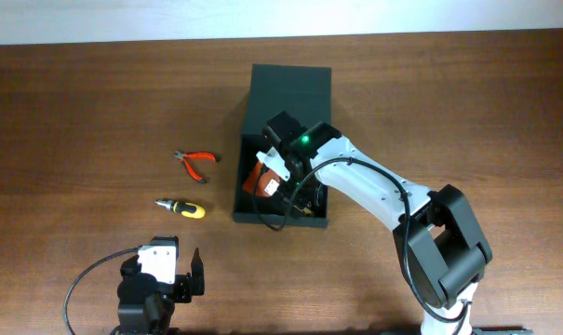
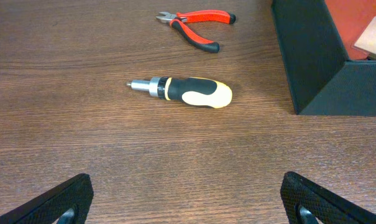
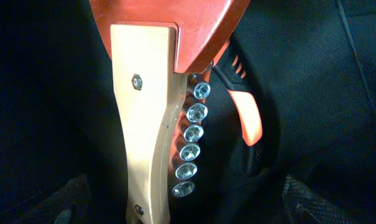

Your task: Pack container

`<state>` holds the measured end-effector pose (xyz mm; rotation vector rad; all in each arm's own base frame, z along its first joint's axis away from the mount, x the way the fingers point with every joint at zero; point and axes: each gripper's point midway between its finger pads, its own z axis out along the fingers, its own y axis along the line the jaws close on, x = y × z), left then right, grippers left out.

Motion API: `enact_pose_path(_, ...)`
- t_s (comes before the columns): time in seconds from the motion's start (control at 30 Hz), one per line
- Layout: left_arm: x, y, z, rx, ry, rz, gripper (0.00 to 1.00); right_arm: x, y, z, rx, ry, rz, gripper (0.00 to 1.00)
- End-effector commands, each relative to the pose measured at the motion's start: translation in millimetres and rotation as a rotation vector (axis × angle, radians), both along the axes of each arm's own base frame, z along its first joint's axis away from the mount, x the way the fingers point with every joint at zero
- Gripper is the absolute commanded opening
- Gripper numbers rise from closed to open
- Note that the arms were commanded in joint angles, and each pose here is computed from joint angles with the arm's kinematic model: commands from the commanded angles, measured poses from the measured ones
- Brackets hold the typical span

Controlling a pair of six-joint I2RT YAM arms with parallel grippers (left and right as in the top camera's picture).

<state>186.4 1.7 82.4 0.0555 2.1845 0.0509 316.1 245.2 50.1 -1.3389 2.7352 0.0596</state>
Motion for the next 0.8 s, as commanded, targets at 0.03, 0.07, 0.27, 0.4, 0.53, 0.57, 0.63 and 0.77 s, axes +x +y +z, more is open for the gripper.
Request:
enact_pose_path(0.03, 0.0, 2.4, -2.4, 0.017, 0.001, 0.003, 0.99, 11.5, 12.5, 47.5, 0.082, -0.111, 0.002, 0.99)
enact_pose_path(0.07, 0.0, 2.4, -2.4, 0.017, 0.001, 0.003, 0.99, 13.2, 13.9, 58.5, 0.099, -0.132, -0.001, 0.99)
enact_pose_path(0.27, 0.0, 2.4, -2.4, 0.017, 0.001, 0.003, 0.99, -5.8, 5.3, 151.1, 0.235, -0.251, -0.002, 0.99)
enact_pose_path(0.4, 0.0, 2.4, -2.4, 0.017, 0.001, 0.003, 0.99, -42.6, -19.9, 200.9, 0.310, -0.295, 0.000, 0.99)
enact_pose_path(0.53, 0.1, 2.4, -2.3, 0.017, 0.000, 0.003, 0.99, -79.5, -45.8, 239.3, 0.408, -0.391, -0.020, 0.99)
enact_pose_path(0.57, 0.1, 2.4, -2.3, 0.017, 0.000, 0.003, 0.99, -89.5, -53.4, 246.2, 0.433, -0.417, -0.028, 0.99)
enact_pose_path(0.63, 0.1, 2.4, -2.3, 0.017, 0.000, 0.003, 0.99, -109.2, -68.6, 255.1, 0.476, -0.468, -0.033, 0.99)
enact_pose_path(0.77, 0.1, 2.4, -2.3, 0.017, 0.000, 0.003, 0.99, -138.7, -97.1, 256.6, 0.562, -0.564, -0.102, 0.99)
